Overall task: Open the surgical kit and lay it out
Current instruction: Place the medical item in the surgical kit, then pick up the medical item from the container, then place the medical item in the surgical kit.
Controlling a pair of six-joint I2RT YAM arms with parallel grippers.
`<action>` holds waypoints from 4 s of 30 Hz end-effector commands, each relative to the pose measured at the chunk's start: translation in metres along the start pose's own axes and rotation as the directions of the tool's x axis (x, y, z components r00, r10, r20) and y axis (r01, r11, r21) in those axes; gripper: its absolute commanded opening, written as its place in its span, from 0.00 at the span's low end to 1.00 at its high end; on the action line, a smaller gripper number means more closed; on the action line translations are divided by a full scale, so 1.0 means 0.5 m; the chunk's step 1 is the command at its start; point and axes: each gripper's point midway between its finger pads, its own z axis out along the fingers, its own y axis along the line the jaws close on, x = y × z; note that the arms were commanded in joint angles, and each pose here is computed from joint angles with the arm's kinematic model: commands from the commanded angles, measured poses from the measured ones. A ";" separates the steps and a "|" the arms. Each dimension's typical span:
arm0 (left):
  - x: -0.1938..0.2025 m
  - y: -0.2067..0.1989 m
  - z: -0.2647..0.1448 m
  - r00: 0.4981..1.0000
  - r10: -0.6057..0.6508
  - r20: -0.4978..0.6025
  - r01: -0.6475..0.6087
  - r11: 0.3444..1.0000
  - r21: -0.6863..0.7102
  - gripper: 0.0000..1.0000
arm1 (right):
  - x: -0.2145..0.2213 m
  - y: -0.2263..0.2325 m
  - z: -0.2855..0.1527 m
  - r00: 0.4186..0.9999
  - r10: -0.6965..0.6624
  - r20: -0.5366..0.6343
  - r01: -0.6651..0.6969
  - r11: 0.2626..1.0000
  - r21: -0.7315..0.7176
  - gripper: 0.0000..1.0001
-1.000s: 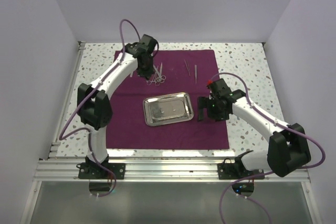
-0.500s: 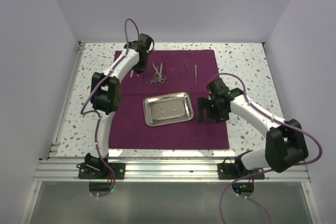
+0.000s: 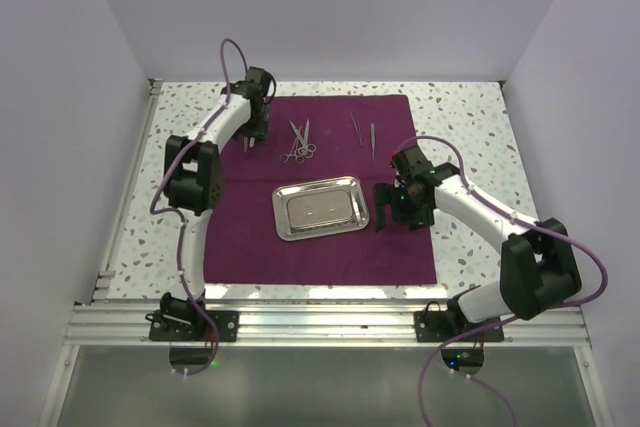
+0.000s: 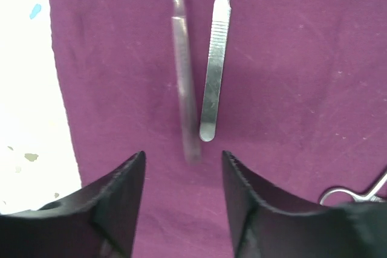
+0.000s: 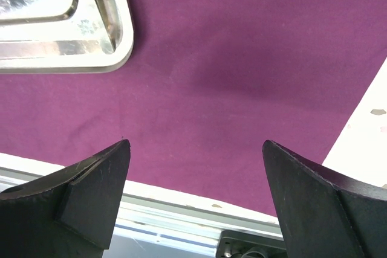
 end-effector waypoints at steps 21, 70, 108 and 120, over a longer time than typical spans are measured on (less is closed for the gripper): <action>0.319 -0.257 -0.334 0.995 -0.031 -0.097 0.067 0.919 0.388 0.47 | -0.016 0.011 -0.013 0.998 -0.004 0.059 0.007 0.999 -0.044 0.95; 0.507 -0.308 -0.183 0.958 0.091 -0.272 -0.002 0.950 0.311 0.29 | -0.009 0.005 -0.008 0.999 -0.005 0.045 0.006 1.000 -0.031 0.95; 0.321 -0.234 -0.287 0.994 0.092 -0.055 -0.083 0.985 0.150 0.00 | -0.030 0.007 -0.007 0.998 0.012 0.060 -0.011 1.000 -0.014 0.94; -0.007 -0.109 -0.242 0.984 0.007 0.177 -0.021 0.997 0.078 0.00 | -0.031 -0.005 -0.023 0.996 0.035 0.083 -0.036 0.999 0.017 0.95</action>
